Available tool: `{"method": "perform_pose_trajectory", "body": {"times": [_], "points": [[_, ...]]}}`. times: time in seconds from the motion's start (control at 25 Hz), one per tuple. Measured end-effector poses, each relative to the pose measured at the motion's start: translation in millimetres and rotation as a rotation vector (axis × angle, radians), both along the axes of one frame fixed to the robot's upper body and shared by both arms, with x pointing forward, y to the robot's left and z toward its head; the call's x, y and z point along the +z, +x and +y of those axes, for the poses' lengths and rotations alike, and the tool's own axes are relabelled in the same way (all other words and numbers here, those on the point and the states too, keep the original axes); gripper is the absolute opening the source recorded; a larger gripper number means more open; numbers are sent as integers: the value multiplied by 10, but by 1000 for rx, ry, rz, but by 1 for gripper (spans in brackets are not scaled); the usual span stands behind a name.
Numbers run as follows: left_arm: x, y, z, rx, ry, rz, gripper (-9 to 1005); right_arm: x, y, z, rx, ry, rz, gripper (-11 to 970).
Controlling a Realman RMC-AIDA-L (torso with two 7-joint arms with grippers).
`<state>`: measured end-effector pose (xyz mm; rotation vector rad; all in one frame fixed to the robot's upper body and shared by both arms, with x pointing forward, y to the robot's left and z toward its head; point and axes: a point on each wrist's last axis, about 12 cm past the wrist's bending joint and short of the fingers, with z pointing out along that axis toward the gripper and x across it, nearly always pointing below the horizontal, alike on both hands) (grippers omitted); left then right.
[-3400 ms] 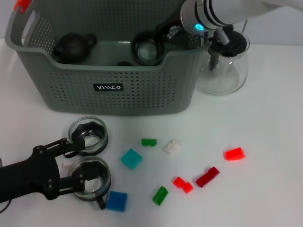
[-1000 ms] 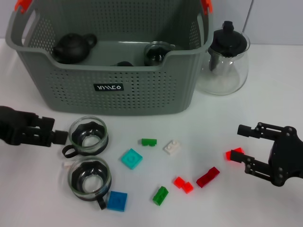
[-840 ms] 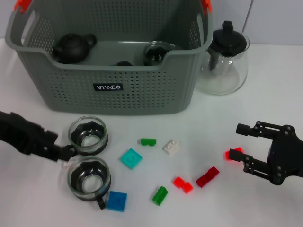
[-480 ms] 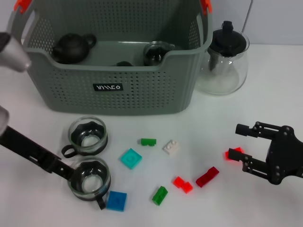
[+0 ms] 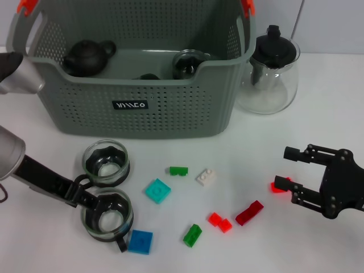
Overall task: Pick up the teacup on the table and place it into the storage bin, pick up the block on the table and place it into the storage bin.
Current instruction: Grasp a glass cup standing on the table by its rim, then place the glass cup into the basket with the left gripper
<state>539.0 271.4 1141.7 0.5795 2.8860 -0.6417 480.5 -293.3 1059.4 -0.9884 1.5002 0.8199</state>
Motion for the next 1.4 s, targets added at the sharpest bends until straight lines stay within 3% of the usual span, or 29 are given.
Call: {"method": "perform_pose_trajectory", "body": {"times": [0.24, 0.44, 0.72, 1.08, 1.4], "points": [[-86, 55, -58, 11, 44, 5, 669, -5, -10, -12, -4, -1, 1, 594], [-180, 83, 14, 42, 115, 17, 639, -11, -19, -17, -7, -1, 3, 594], [-115, 87, 112, 81, 161, -3, 513, -7, -23, -20, -6, 2, 3, 594], [-217, 111, -99, 9, 181, 20, 479, -8, -30, -34, -11, 3, 5, 595], [-208, 118, -95, 9, 183, 22, 382, -5, -37, -55, -22, 8, 3, 595]]}}
